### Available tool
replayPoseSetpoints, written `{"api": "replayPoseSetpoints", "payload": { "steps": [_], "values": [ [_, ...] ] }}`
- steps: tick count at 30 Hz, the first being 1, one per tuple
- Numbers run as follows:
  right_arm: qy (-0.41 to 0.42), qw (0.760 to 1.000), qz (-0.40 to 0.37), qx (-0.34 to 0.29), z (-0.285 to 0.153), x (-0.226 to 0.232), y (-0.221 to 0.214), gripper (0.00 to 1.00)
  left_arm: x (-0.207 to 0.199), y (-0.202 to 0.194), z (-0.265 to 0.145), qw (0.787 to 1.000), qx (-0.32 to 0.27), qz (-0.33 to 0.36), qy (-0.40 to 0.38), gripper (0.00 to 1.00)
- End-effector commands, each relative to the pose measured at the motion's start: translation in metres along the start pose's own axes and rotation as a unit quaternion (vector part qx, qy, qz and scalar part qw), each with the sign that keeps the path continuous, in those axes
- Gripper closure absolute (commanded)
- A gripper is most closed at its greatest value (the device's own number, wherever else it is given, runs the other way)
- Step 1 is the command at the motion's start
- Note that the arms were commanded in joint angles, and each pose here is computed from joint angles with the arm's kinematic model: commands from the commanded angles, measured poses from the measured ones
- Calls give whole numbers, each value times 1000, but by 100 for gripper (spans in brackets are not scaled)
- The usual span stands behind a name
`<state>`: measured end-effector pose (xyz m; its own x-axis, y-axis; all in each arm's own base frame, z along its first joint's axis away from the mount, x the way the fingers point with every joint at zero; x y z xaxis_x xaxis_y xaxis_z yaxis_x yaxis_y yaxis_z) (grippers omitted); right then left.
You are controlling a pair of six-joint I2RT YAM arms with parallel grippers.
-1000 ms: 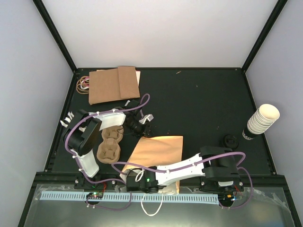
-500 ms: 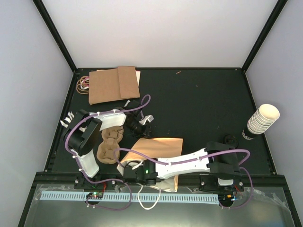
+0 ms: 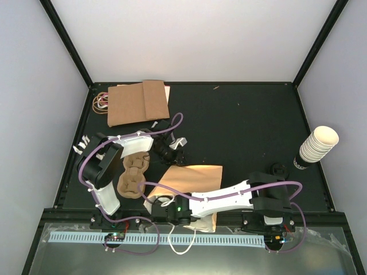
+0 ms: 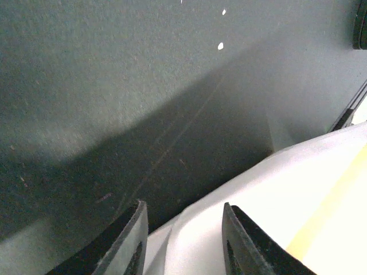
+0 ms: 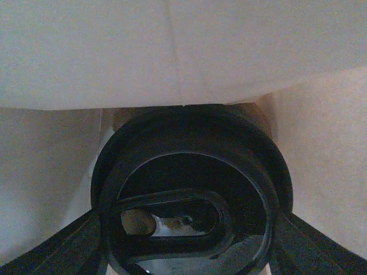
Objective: Pack the takeout coffee
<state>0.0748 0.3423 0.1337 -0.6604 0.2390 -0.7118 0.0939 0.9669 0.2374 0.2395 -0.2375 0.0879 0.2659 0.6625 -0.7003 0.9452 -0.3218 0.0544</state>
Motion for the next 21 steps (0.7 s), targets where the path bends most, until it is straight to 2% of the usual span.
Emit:
{"api": "replayPoseSetpoints", "payload": {
  "steps": [1, 7, 11, 16, 21],
  "values": [
    [43, 996, -13, 82, 25, 1, -35, 50, -32, -43, -6, 993, 101, -49, -44, 56],
    [82, 994, -1, 78, 20, -1, -41, 50, -32, -29, -35, 997, 55, -35, -30, 32],
    [99, 992, 20, 79, 22, -11, -43, 50, -29, -23, -61, 999, 23, -35, -14, 23],
    [128, 987, 55, 77, 24, -26, -40, 50, -31, -17, -89, 999, -16, -28, 10, 7],
    [162, 980, 83, 84, 31, -40, -41, 50, -33, -15, -115, 997, -55, -26, 45, 1]
  ]
}}
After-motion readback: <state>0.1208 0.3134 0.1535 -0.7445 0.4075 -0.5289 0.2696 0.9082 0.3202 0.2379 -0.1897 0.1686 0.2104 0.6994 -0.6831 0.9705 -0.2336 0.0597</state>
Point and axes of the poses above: each gripper's point midway between its finger pads, its own z axis out along the fingers, its own x axis along the line the jaws close on, y = z × x, the point moved 6 cm from there along -z, back along the fingers, and after that the axes turned 4 degrees about z, right-handed, at the moved point
